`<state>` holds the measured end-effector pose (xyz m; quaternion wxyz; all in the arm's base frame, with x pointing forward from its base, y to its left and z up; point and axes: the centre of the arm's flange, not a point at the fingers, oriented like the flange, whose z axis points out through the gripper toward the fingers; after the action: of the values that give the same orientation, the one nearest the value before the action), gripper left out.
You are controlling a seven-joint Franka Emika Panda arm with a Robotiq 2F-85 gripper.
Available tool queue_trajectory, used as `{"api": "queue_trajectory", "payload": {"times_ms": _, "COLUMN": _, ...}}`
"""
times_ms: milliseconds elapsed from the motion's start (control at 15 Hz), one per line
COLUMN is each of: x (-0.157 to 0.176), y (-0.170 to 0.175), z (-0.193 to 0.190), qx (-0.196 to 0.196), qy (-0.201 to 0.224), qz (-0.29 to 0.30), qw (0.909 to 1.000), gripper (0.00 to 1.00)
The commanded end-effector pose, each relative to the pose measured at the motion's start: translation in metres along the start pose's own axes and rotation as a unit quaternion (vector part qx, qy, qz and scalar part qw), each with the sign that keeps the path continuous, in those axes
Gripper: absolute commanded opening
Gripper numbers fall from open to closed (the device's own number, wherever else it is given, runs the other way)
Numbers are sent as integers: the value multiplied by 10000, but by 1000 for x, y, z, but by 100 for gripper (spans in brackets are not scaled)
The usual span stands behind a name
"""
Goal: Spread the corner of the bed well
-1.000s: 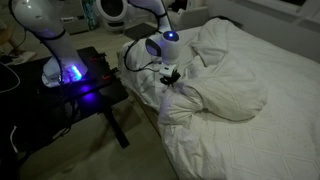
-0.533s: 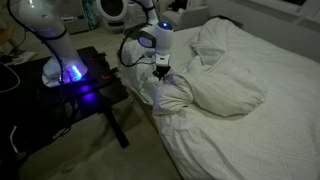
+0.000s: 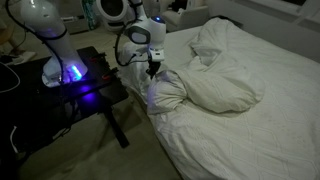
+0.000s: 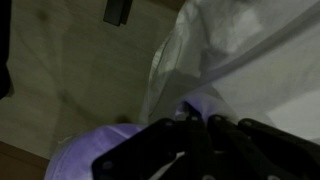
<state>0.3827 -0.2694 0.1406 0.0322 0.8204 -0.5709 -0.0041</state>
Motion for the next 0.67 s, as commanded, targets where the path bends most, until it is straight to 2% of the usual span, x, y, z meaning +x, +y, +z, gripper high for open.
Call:
{"api": "queue_trajectory", "payload": {"times_ms": 0, "x": -53, "y": 13, "z": -29, "qx": -169, "qy": -408, "qz": -794, "qw": 9959, "gripper": 1}}
{"api": "queue_trajectory", "payload": {"times_ms": 267, "x": -67, "y": 30, "z": -41, "qx": -370, "qy": -368, "qz": -1571, "qw": 9862, "gripper": 1}}
{"api": "queue_trajectory", "payload": {"times_ms": 600, "x": -85, "y": 49, "z": -54, "qx": -606, "qy": -319, "qz": -2504, "qw": 9657, "gripper": 1}}
